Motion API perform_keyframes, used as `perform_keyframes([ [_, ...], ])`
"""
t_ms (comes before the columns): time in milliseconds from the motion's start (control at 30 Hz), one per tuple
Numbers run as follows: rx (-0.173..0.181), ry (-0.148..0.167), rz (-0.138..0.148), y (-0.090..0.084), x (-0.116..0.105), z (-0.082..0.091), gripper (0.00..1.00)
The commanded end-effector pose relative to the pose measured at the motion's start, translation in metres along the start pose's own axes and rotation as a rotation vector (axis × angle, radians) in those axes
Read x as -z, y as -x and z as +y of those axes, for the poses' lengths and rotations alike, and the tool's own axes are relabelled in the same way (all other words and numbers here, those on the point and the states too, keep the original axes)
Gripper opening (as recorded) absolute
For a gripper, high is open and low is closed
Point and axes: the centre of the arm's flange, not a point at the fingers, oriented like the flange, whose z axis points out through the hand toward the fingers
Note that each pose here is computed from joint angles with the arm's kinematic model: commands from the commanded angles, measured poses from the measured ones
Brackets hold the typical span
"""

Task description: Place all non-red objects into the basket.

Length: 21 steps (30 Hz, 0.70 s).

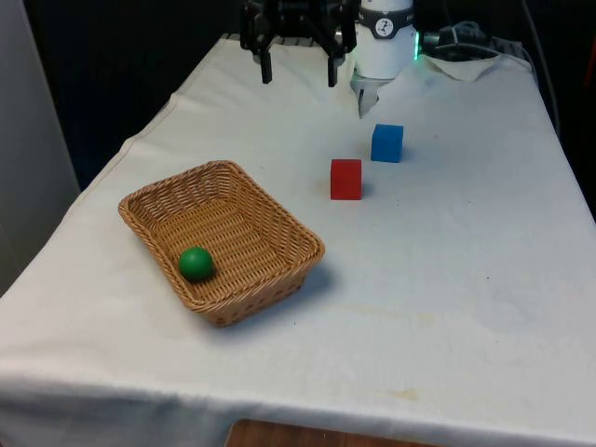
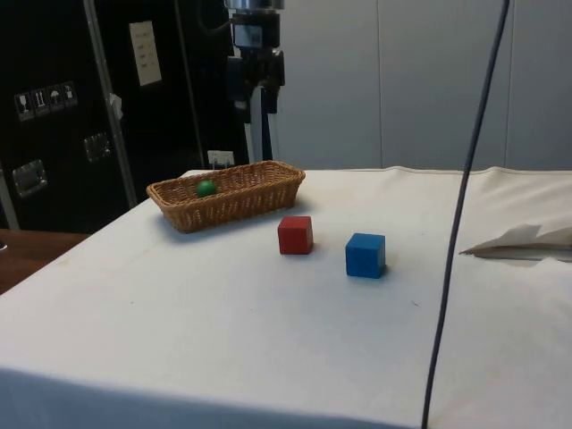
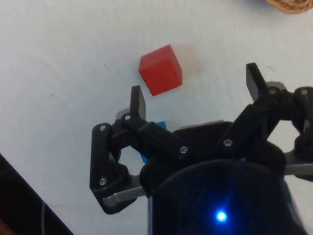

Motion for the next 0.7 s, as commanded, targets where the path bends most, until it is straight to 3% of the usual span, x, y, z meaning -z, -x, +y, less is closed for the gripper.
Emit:
perform_keyframes([
  [0, -0.001, 0.013, 0.006, 0.007, 0.000, -0.001, 1.00],
  [167, 0.005, 0.015, 0.002, 0.019, 0.001, -0.005, 1.00],
  [200, 0.008, 0.004, -0.008, 0.016, 0.000, -0.004, 1.00],
  [233, 0.006, 0.017, 0.002, 0.021, 0.001, -0.005, 1.00],
  [433, 0.013, 0.018, -0.001, 0.039, 0.002, -0.011, 1.00],
  [467, 0.015, 0.006, -0.011, 0.038, 0.001, -0.011, 1.00],
  [500, 0.013, 0.019, -0.002, 0.042, 0.002, -0.012, 1.00],
  [667, 0.021, 0.021, -0.003, 0.057, 0.002, -0.018, 1.00],
])
